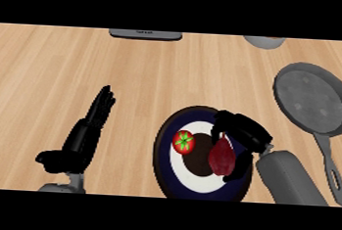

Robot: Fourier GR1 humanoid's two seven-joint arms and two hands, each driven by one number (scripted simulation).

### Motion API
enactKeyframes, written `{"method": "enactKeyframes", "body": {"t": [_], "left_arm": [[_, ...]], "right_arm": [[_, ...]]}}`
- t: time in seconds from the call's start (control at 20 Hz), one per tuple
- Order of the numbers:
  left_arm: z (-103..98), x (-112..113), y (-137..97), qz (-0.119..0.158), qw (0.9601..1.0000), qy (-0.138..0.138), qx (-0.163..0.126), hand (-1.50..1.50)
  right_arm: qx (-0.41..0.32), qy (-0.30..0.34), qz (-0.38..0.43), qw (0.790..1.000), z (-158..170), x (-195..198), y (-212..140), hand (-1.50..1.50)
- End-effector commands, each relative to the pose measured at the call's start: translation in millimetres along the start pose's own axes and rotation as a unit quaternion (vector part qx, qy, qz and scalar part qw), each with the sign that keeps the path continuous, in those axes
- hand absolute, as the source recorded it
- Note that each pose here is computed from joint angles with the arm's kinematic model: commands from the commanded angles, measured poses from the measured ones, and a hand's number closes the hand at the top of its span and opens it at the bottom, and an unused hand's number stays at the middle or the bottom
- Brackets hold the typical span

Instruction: Pick the pear from the plate and place it in the pan

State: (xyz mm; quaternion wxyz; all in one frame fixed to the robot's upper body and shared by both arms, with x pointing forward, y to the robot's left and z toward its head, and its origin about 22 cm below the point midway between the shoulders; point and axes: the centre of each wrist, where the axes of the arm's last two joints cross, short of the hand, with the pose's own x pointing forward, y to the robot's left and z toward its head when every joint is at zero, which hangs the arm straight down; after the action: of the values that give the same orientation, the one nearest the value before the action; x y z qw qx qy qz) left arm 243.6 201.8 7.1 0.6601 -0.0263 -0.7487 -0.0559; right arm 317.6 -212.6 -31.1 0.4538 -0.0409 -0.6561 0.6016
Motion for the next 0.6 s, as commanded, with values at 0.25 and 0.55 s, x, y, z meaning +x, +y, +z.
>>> {"method": "enactKeyframes", "body": {"t": [0.25,0.55], "left_arm": [[6,2,7,-0.004,1.0000,0.003,-0.002,0.00],[4,4,8,-0.010,0.9999,0.002,0.003,0.00]], "right_arm": [[-0.198,0.243,-0.005,0.950,-1,-7,-31,1.50],[-0.350,0.456,0.041,0.818,-16,1,-76,1.50]]}}
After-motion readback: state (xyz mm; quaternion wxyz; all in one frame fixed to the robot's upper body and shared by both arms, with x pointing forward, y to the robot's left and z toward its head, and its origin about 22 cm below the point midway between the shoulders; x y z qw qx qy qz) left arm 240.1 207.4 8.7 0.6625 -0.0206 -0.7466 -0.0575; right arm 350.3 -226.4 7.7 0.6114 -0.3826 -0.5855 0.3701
